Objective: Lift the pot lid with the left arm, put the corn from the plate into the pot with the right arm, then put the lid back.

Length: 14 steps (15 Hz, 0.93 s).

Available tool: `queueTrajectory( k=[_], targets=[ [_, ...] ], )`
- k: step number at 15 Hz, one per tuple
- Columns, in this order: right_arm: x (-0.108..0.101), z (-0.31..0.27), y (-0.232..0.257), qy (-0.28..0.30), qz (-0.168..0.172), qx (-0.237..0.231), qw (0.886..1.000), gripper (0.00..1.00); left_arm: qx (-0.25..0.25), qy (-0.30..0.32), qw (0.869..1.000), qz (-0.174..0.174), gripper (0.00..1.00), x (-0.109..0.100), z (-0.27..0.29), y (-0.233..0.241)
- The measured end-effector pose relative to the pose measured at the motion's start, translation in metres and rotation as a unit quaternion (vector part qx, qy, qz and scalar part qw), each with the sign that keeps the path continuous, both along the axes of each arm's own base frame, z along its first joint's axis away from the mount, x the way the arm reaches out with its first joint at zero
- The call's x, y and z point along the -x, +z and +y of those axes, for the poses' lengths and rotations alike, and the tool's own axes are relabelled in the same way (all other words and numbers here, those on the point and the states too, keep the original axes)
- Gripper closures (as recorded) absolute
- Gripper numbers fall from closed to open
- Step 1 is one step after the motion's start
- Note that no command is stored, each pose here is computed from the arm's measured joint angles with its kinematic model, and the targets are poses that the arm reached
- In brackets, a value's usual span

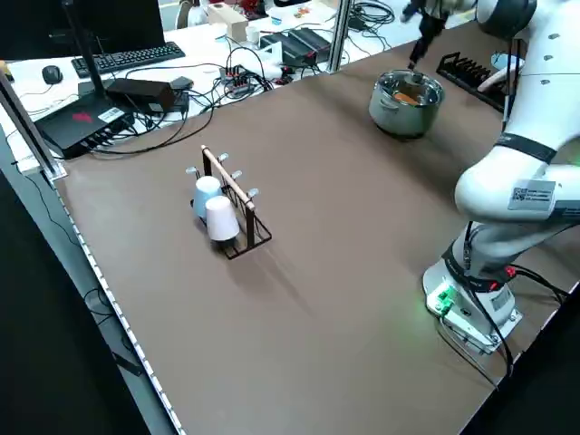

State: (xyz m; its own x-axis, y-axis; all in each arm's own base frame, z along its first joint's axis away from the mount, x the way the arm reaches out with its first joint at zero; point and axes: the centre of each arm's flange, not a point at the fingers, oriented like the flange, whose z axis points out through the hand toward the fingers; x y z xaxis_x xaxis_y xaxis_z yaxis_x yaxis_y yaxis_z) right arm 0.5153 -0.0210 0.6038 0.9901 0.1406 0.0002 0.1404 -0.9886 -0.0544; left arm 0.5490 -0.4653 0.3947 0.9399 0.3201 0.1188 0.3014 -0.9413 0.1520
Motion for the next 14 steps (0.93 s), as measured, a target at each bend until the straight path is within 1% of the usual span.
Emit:
queueTrajectory(
  k=[1, 2, 4, 5, 8, 10, 12, 13, 14],
  targets=[
    [0.0, 0.0, 0.0, -0.001, 0.0, 0.0, 1.0, 0.0, 0.001, 0.009, 1.0, -0.008, 0.0, -0.012, 0.021, 0.025],
    [0.0, 0.0, 0.001, -0.002, -0.001, 0.0, 1.0, 0.0, -0.007, 0.013, 1.0, -0.008, 0.0, -0.021, 0.046, 0.049],
    [0.0, -0.001, 0.005, -0.011, -0.005, 0.0, 1.0, 0.0, -0.036, -0.001, 0.999, 0.009, 0.0, -0.029, 0.103, 0.097],
    [0.0, -0.001, 0.008, -0.028, -0.007, 0.001, 1.0, 0.0, -0.05, -0.013, 0.998, 0.021, 0.0, -0.029, 0.131, 0.118],
    [0.001, 0.0, 0.012, -0.063, -0.01, 0.001, 0.998, 0.0, -0.077, -0.059, 0.994, 0.05, 0.0, -0.024, 0.202, 0.165],
    [0.001, 0.0, 0.012, -0.066, -0.009, 0.001, 0.998, 0.0, -0.09, -0.101, 0.989, 0.066, 0.0, -0.02, 0.242, 0.186],
    [0.001, 0.001, 0.012, -0.066, -0.009, 0.001, 0.998, 0.0, -0.099, -0.149, 0.98, 0.086, 0.0, -0.013, 0.275, 0.201],
    [0.001, 0.003, 0.012, -0.065, -0.009, 0.001, 0.998, 0.0, -0.084, -0.189, 0.973, 0.104, 0.0, -0.004, 0.297, 0.213],
    [0.001, 0.003, 0.012, -0.065, -0.009, 0.001, 0.998, 0.0, -0.072, -0.2, 0.971, 0.106, 0.0, -0.001, 0.306, 0.219]
  ],
)
